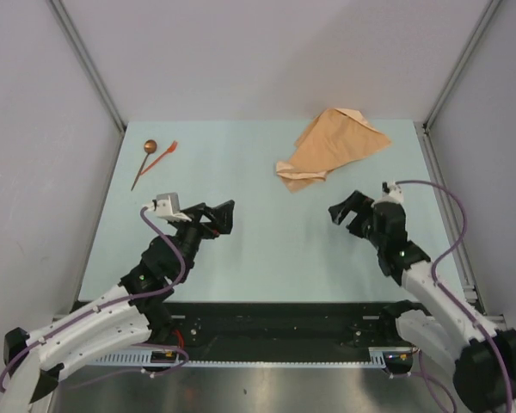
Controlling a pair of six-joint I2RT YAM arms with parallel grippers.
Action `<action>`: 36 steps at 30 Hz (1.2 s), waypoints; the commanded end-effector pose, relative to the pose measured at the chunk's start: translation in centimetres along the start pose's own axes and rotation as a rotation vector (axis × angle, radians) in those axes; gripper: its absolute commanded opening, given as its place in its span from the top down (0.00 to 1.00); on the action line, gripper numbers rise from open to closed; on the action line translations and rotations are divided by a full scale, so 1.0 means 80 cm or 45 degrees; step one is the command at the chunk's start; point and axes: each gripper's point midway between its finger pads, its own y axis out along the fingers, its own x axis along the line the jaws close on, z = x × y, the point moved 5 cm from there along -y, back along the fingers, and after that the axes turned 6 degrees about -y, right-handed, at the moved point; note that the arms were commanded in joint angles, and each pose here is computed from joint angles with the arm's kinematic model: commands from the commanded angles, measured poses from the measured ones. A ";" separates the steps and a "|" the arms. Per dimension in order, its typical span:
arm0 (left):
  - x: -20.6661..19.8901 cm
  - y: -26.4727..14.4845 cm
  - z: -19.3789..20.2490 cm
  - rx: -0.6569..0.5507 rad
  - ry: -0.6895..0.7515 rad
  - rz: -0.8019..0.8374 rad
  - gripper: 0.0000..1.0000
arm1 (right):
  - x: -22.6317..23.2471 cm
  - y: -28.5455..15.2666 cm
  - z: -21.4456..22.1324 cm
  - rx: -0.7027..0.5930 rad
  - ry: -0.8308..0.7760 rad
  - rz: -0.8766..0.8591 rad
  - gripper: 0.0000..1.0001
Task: Fold the napkin into a case and place the utensils inside
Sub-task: Pick up the crumpled napkin from the corner of the board.
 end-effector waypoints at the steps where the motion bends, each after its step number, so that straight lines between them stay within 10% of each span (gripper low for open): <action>1: -0.006 0.000 0.004 0.101 0.105 0.018 0.00 | -0.043 0.049 -0.027 0.135 0.002 0.234 0.00; 10: -0.036 0.011 0.064 0.425 -0.004 0.135 0.00 | -0.088 0.227 -0.153 0.108 0.194 0.390 0.00; 22: -0.050 0.150 0.105 0.623 -0.104 -0.113 0.05 | -0.132 0.358 -0.130 0.178 0.592 0.435 0.27; 26: -0.015 0.232 0.187 0.992 0.021 -0.052 0.02 | -0.154 0.364 -0.139 0.174 0.668 0.440 0.39; 36: 0.007 0.376 0.216 1.056 0.703 0.083 0.02 | -0.174 0.377 -0.125 0.210 0.803 0.365 0.61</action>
